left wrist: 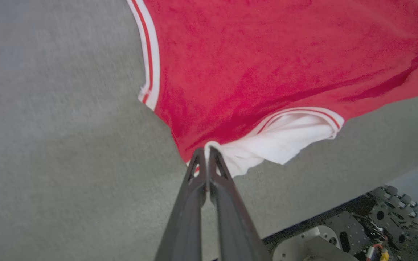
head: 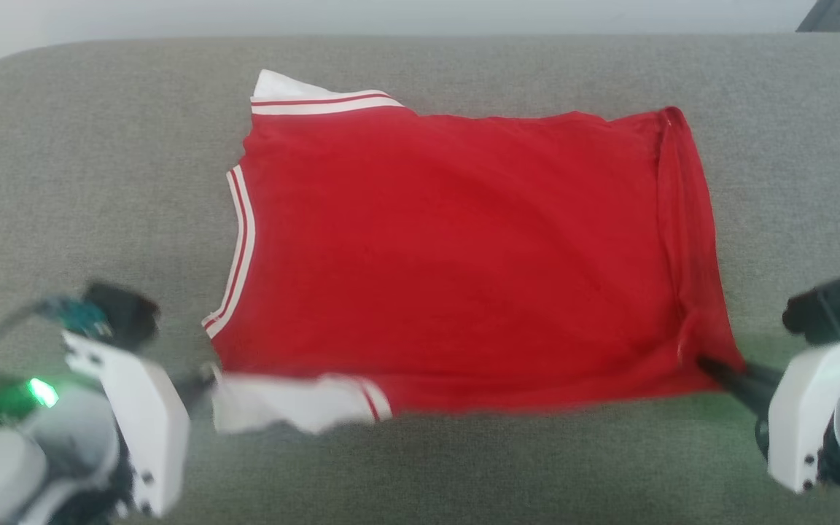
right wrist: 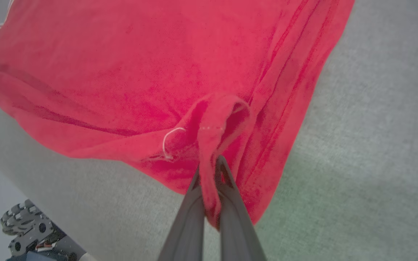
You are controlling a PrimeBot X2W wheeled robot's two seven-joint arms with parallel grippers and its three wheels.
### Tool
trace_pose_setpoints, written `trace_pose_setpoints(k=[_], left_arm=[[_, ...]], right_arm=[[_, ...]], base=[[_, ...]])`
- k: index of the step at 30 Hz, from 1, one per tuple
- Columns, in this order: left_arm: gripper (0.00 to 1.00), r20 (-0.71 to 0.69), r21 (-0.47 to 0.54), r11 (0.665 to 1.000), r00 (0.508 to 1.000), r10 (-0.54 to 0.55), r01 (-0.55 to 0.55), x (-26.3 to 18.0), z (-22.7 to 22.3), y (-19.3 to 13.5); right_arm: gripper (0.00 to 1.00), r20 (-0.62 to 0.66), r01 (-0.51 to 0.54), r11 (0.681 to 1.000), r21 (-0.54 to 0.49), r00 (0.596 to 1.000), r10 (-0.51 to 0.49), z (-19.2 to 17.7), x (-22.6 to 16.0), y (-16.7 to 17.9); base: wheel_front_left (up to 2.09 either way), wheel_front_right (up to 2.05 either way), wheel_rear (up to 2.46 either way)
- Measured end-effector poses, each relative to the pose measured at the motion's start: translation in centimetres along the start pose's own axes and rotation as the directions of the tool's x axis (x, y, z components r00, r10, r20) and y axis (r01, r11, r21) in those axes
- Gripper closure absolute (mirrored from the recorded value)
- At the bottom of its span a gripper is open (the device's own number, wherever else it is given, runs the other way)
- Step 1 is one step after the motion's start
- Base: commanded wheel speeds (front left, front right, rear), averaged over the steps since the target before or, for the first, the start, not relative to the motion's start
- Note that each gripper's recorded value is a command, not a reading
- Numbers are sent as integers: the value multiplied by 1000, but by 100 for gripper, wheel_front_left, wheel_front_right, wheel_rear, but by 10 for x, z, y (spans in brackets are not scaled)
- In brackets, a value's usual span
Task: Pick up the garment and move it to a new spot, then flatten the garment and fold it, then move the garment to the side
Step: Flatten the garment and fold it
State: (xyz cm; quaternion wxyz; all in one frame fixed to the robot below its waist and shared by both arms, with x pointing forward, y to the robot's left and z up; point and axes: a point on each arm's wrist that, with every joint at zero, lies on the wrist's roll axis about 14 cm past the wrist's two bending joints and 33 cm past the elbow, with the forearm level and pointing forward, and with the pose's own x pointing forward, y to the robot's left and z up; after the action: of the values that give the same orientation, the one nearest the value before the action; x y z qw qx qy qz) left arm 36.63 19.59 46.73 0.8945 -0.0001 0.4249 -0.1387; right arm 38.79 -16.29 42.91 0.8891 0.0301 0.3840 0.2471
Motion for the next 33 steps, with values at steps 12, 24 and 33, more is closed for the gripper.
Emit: trace_pose_setpoints(k=[12, 24, 33], left_arm=[[100, 178, 179, 983, 984, 5, -38, 39, 100, 25], [100, -8, 131, 991, 1000, 7, -6, 125, 89, 51], [0, -133, 25, 1000, 991, -10, 13, 149, 73, 53]], right_arm=[[100, 125, 112, 992, -55, 987, -104, 65, 31, -29], [100, 5, 121, 992, -40, 993, -121, 54, 92, -47], [33, -13, 116, 992, -50, 993, -116, 56, 104, -49]], base=[[0, 0, 0], [0, 0, 0], [0, 0, 0]])
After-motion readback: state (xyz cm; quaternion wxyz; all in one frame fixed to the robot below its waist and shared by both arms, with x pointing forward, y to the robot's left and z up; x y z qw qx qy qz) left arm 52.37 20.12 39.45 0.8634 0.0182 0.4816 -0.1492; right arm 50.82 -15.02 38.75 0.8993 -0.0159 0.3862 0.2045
